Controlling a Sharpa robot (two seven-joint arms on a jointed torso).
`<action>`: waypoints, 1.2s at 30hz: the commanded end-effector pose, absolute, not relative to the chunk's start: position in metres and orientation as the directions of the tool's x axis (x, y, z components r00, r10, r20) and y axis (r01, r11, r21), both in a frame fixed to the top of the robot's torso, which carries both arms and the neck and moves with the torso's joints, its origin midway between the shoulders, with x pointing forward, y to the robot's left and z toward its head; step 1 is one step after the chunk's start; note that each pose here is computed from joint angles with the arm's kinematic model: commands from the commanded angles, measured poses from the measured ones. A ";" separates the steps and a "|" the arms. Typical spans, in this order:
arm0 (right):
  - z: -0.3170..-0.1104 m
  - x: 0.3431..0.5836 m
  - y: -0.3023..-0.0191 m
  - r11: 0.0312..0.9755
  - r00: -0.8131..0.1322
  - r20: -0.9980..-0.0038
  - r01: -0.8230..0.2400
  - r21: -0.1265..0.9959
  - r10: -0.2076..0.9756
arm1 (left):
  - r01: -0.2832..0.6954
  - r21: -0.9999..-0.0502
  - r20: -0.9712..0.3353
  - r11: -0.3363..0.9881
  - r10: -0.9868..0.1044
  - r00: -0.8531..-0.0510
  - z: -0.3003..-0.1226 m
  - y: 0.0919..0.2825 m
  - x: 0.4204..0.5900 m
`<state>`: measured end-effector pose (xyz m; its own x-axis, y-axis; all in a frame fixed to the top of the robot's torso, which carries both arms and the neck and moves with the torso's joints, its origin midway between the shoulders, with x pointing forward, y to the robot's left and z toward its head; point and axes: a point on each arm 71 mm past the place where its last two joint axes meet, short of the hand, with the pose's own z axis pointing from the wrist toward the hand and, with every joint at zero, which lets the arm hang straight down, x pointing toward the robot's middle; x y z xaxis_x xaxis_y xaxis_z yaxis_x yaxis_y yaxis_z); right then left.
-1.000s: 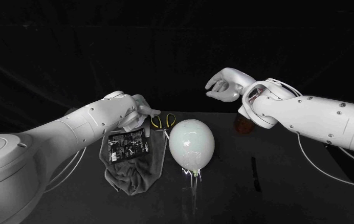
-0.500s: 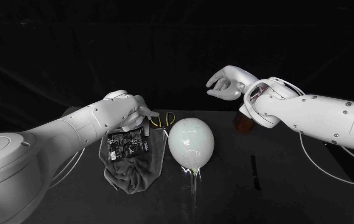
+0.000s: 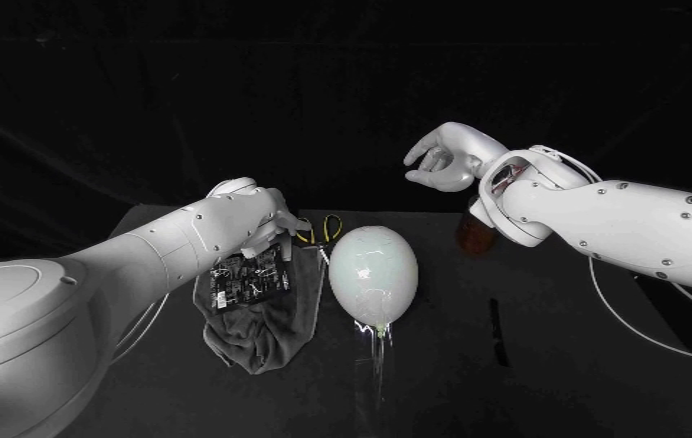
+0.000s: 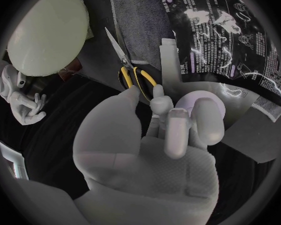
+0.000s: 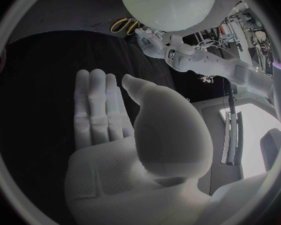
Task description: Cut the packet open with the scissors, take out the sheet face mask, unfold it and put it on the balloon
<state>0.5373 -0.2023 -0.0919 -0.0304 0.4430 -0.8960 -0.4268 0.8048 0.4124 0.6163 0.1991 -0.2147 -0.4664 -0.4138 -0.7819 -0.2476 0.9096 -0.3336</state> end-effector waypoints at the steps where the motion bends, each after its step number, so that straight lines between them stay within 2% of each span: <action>1: -0.089 0.536 -0.201 0.805 -0.021 -0.897 -0.433 0.406 0.442 | -0.244 -0.304 -0.787 0.921 -0.387 -0.480 -0.216 0.199 0.616; 24: -0.083 0.527 -0.195 0.790 -0.034 -0.894 -0.453 0.412 0.447 | -0.252 -0.298 -0.789 0.921 -0.386 -0.477 -0.223 0.196 0.617; 36: -0.079 0.523 -0.190 0.782 -0.040 -0.893 -0.467 0.413 0.448 | -0.238 -0.250 -0.826 0.938 -0.335 -0.453 -0.227 0.197 0.619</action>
<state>0.5236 -0.1906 -0.0800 -0.0413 0.4552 -0.8894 -0.4623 0.7805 0.4209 0.6197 0.1995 -0.2242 -0.4561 -0.3724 -0.8083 -0.2656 0.9238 -0.2758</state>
